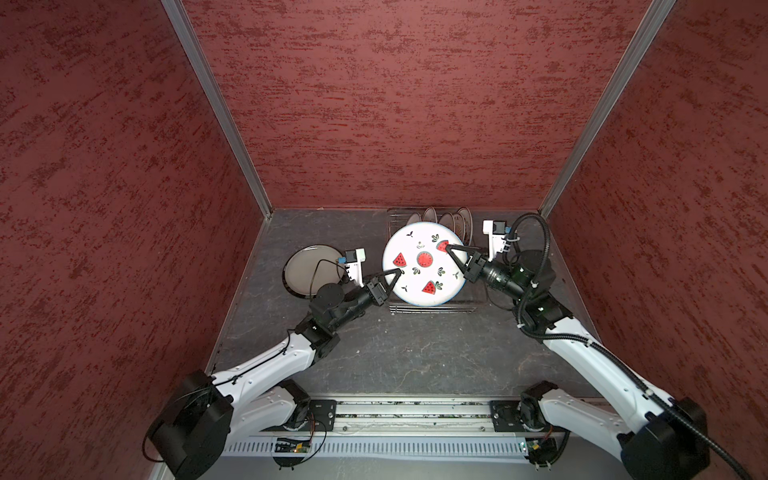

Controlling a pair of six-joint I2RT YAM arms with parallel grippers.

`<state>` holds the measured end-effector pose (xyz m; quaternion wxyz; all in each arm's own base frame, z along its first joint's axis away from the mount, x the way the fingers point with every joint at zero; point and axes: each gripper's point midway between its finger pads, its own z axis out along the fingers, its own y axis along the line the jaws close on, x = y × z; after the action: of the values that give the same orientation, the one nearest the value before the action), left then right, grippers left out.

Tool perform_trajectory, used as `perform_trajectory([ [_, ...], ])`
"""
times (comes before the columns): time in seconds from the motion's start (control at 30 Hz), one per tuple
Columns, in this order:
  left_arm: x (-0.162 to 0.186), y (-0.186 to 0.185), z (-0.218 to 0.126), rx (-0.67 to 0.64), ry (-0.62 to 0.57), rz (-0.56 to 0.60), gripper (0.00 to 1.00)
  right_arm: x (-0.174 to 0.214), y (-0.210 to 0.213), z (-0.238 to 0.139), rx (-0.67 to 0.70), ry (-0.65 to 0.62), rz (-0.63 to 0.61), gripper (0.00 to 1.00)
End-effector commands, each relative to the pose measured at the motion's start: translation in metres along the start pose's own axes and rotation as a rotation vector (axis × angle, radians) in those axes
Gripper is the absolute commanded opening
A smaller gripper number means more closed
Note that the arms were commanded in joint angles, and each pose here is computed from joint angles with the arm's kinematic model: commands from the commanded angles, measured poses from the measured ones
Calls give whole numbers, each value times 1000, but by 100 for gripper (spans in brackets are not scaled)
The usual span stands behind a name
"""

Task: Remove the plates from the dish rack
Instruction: 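Bring the watermelon plate to the left gripper and grasp its rim with left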

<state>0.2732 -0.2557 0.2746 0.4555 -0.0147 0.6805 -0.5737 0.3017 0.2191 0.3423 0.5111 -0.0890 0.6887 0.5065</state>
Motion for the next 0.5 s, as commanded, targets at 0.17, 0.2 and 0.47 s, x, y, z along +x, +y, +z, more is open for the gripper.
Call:
perform_trajectory([
  [0.17,-6,-18,2,72,-10,-19,18,-30,28,-1,-111,-93,-53,0],
  [0.2,-6,-20,2,78,-8,-19,16,-29,27,1,-110,-88,-50,0],
  [0.47,-2,-22,4,92,3,-17,19,-24,20,7,-106,-65,-32,0],
])
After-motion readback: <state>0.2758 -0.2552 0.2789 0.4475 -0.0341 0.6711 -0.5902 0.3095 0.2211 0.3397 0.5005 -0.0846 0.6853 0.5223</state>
